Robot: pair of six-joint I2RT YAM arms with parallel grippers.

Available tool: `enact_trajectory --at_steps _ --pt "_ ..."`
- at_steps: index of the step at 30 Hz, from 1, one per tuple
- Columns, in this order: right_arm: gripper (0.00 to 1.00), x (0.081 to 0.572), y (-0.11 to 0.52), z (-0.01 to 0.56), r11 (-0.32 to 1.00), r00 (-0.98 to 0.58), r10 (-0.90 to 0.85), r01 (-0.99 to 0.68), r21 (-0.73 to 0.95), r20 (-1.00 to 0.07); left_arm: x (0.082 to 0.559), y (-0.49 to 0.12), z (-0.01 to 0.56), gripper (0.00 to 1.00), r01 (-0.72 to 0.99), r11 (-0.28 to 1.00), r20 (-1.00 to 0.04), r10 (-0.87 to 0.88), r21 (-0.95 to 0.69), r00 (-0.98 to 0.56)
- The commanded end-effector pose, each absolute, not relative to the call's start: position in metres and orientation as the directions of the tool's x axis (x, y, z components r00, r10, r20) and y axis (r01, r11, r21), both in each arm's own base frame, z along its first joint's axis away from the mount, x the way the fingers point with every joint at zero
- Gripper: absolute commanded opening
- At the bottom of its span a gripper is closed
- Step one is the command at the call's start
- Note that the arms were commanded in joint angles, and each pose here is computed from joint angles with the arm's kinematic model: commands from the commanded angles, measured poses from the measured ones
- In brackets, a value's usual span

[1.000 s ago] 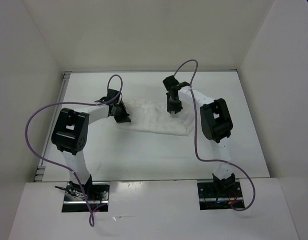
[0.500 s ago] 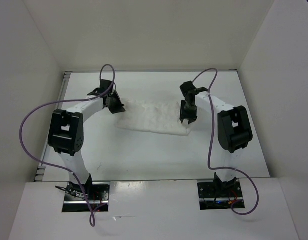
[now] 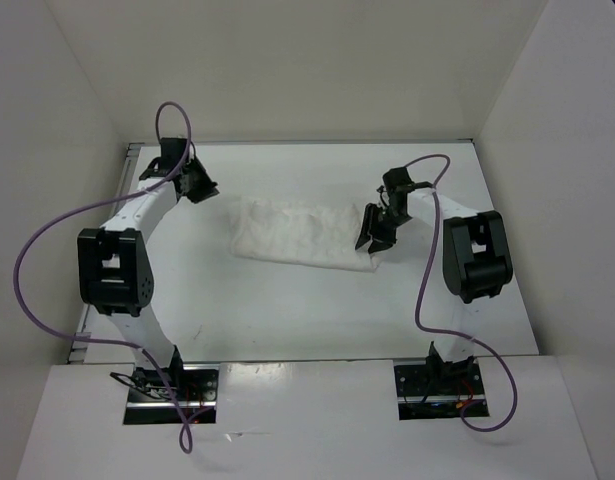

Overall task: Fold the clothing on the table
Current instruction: Fold the skirt

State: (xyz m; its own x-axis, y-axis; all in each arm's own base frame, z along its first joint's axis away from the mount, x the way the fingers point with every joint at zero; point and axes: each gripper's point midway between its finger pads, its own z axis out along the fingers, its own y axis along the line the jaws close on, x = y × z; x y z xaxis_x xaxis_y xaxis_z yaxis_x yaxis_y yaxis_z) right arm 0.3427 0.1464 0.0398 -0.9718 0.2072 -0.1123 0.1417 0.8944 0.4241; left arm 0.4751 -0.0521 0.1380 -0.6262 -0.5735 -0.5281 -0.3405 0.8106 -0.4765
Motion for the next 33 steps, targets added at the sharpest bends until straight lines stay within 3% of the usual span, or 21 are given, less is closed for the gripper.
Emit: enact_trajectory --at_steps 1,8,11,15,33 --pt "0.47 0.355 0.163 0.051 0.851 -0.974 0.173 0.075 0.519 -0.144 0.490 -0.033 0.126 0.06 -0.365 0.823 -0.542 -0.563 -0.436 -0.624" --pt "0.39 0.355 0.171 0.050 0.825 -0.979 0.154 0.054 0.563 -0.131 0.506 -0.060 0.099 0.04 -0.266 0.816 -0.473 -0.527 -0.512 -0.706" --pt "0.27 0.354 0.173 0.048 0.819 -0.981 0.151 0.057 0.570 -0.119 0.507 -0.071 0.091 0.04 -0.231 0.800 -0.439 -0.517 -0.554 -0.735" --pt "0.00 0.353 0.171 0.045 0.825 -0.981 0.153 0.059 0.562 -0.122 0.501 -0.078 0.078 0.04 -0.217 0.789 -0.414 -0.510 -0.575 -0.754" --pt "0.00 0.355 0.165 0.037 0.846 -0.979 0.162 0.071 0.529 -0.127 0.494 -0.095 0.005 0.04 -0.290 0.742 -0.251 -0.523 -0.604 -0.814"
